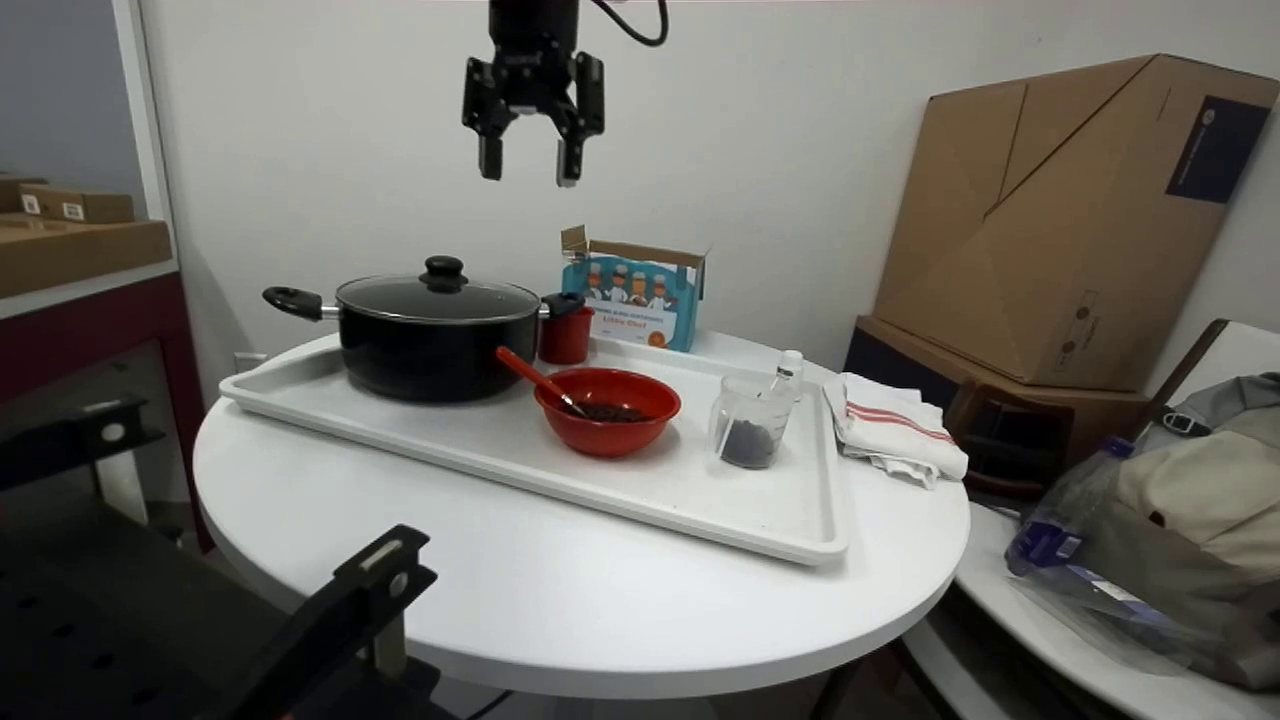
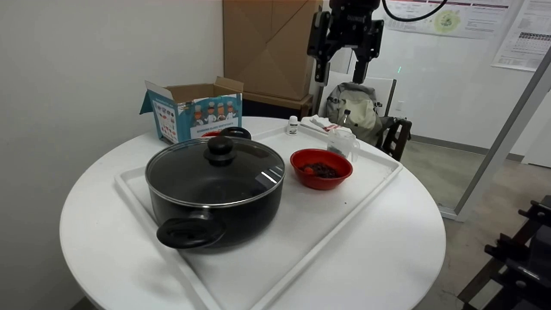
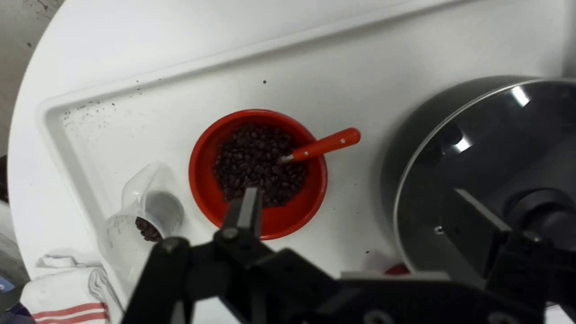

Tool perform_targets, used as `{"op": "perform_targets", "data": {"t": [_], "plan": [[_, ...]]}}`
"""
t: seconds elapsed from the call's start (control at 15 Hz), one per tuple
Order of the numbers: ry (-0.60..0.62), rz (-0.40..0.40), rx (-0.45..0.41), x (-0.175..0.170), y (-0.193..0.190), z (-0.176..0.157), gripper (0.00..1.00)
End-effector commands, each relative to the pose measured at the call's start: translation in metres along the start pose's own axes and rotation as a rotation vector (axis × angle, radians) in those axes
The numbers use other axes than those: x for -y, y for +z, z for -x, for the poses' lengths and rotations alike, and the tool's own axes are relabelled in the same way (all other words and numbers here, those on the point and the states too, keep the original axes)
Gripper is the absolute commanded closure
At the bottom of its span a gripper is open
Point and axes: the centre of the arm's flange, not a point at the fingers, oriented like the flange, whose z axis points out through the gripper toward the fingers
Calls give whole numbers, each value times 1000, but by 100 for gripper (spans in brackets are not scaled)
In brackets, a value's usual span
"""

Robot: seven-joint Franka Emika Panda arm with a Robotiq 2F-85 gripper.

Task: Pour some beans out of the jar into the red bowl

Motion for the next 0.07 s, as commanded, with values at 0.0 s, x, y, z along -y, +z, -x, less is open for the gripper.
{"op": "perform_targets", "data": {"t": [0.0], "plan": [[-21, -5, -3, 7, -5, 9, 0]]}}
